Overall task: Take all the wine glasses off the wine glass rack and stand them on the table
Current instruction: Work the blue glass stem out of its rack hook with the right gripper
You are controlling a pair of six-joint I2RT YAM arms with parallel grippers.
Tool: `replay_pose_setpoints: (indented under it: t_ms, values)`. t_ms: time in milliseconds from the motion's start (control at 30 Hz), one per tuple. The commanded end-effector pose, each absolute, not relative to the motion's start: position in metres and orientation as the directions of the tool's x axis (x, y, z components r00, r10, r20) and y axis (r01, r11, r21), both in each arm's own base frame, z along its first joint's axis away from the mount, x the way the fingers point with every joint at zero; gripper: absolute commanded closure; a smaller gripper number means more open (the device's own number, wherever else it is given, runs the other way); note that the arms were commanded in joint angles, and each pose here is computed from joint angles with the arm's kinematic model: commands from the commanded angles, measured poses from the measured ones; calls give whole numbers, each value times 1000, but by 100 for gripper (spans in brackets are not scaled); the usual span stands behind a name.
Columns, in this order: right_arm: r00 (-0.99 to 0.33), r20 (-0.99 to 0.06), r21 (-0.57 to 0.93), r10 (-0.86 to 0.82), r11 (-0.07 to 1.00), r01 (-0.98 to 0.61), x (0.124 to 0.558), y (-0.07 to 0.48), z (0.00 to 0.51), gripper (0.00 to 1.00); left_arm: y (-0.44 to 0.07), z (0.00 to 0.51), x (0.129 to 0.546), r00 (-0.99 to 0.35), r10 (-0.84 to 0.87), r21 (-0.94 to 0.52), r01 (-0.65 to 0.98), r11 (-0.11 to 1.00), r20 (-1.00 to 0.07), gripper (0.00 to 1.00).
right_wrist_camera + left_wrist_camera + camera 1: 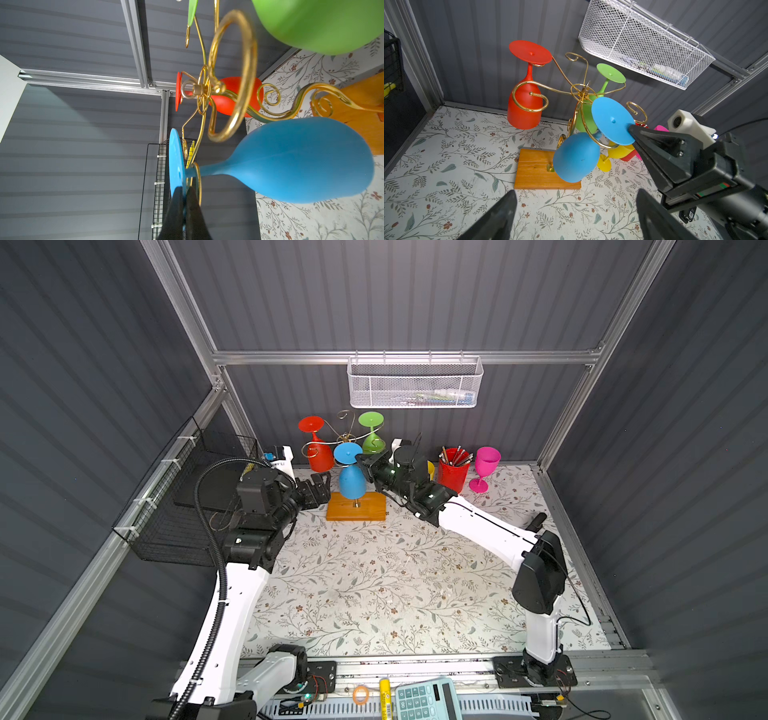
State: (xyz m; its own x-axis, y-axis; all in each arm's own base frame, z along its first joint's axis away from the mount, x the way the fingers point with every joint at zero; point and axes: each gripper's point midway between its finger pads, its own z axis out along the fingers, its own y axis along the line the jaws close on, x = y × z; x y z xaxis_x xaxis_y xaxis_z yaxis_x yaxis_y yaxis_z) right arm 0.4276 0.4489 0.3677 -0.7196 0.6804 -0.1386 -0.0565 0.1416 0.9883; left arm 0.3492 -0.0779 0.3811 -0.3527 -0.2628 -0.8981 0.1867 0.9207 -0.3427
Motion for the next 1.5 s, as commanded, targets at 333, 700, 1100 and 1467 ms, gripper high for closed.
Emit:
replay_pose_setpoints:
  t_ms: [333, 700, 1100, 1467]
  values:
    - [-679, -203, 979, 706, 140, -147, 428, 441, 404, 98, -79, 387, 346, -325, -241, -320, 215, 923, -914, 10]
    - [-675, -239, 971, 699, 176, -162, 416, 437, 402, 100, -78, 389, 346, -322, -243, -319, 209, 925, -915, 10]
    - [-710, -239, 971, 662, 181, -158, 406, 461, 397, 100, -55, 389, 344, -291, -251, -289, 93, 953, -923, 10]
    - [-722, -220, 975, 656, 167, -146, 418, 478, 396, 100, -55, 388, 344, -291, -247, -284, 94, 954, -925, 10]
